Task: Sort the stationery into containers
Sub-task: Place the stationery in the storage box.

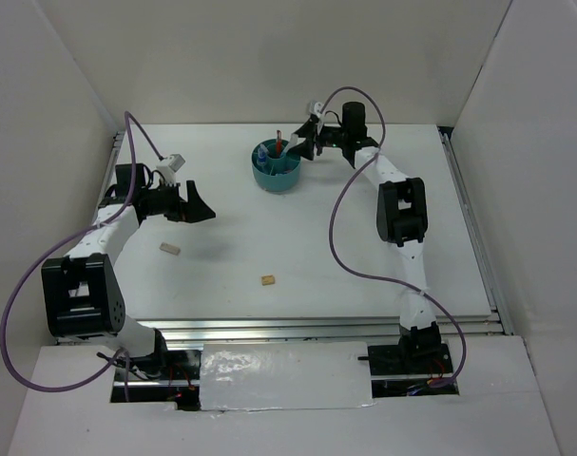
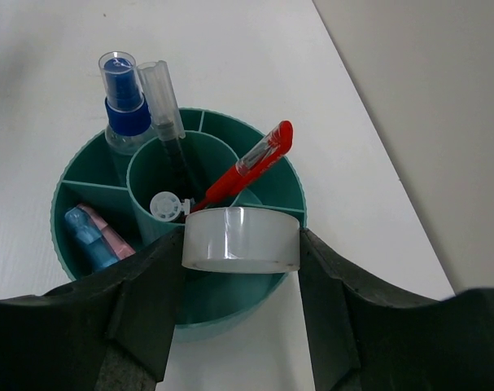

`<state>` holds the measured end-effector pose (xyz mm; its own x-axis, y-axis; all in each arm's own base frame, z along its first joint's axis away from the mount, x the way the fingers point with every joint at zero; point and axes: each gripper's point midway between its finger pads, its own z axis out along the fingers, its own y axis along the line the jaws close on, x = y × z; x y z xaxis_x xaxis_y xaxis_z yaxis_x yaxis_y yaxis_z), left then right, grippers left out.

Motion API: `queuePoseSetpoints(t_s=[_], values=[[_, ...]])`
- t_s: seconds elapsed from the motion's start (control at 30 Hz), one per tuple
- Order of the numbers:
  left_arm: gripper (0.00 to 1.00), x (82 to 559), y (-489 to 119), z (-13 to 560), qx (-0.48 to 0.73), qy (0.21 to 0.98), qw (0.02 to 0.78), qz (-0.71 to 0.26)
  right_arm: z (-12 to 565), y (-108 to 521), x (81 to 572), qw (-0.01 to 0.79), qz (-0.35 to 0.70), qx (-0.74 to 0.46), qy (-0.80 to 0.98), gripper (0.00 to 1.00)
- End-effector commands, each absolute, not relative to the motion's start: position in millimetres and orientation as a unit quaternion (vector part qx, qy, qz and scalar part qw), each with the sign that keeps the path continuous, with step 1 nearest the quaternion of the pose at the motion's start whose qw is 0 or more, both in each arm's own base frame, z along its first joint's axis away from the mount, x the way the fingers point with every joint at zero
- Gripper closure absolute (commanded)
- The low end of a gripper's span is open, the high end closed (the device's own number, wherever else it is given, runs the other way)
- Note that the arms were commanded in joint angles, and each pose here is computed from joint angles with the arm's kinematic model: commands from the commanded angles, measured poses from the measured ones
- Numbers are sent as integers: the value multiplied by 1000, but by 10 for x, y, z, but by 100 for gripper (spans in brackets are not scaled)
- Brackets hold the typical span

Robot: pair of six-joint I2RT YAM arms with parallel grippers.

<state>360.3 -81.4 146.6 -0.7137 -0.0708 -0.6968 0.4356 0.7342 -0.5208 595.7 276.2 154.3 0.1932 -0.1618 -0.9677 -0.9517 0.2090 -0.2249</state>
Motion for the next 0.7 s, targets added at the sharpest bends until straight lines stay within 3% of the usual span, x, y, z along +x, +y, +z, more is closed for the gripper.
queuePoseSetpoints(t_s=[0.0,0.23,0.43,0.53,0.57,0.63,0.67], values=[[1,3726,-785,1611,110,848,384,-349,1686,2860,5979,581,336,-537,511,38],[1,3767,-749,1656,110,848,392,-340,1687,2863,5973,582,333,-538,510,20],[1,3795,-640,1732,103,849,406,-322,1753,2795,5914,586,334,-532,512,19],[1,3754,-479,1813,131,855,418,-278,2035,2632,5793,599,335,-517,512,20],[1,3724,-407,1831,140,859,418,-261,2389,2565,5729,624,319,-518,490,21],[3,3619,-272,1816,194,868,403,-218,2381,2367,5623,621,328,-485,521,23],[4,3582,-202,1764,253,862,395,-193,2763,2271,5528,648,310,-481,504,23]])
